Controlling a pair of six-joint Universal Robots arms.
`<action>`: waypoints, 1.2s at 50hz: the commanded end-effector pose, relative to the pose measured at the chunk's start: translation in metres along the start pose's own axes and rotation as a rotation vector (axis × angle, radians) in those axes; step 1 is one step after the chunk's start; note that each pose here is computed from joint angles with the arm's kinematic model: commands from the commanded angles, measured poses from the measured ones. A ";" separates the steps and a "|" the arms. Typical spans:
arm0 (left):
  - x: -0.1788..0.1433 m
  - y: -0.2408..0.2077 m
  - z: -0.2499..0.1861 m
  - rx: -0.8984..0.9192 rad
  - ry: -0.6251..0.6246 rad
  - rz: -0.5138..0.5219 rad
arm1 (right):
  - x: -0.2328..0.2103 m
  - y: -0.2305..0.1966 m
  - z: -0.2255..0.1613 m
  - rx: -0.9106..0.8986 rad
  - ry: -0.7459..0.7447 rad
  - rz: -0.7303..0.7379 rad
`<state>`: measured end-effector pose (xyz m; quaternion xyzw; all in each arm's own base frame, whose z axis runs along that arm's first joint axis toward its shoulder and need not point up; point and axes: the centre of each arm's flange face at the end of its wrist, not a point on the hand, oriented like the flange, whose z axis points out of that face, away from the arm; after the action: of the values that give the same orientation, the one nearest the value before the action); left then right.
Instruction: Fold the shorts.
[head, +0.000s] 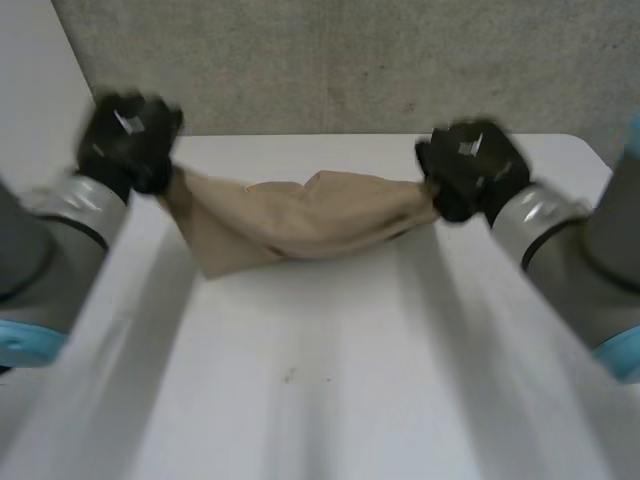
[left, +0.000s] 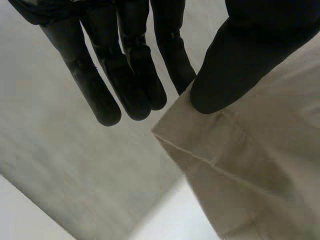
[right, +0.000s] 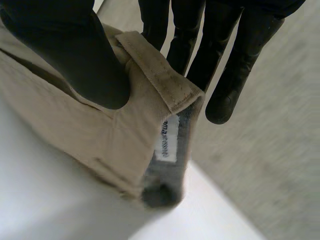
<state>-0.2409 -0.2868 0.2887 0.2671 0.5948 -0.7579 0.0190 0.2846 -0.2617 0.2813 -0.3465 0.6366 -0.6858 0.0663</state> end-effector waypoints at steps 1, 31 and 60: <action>-0.052 -0.113 -0.044 0.331 -0.131 -0.126 | 0.035 -0.094 -0.032 0.198 0.083 -0.025; -0.040 -0.015 0.113 0.149 -0.224 -0.132 | 0.049 -0.052 0.087 0.210 0.216 0.048; 0.081 0.042 -0.004 -0.280 0.135 -0.126 | 0.021 0.066 0.042 -0.297 -0.066 -0.034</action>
<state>-0.3081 -0.3494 0.2376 0.2597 0.6561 -0.7085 0.0103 0.3050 -0.3386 0.2484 -0.3462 0.6907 -0.6349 0.0001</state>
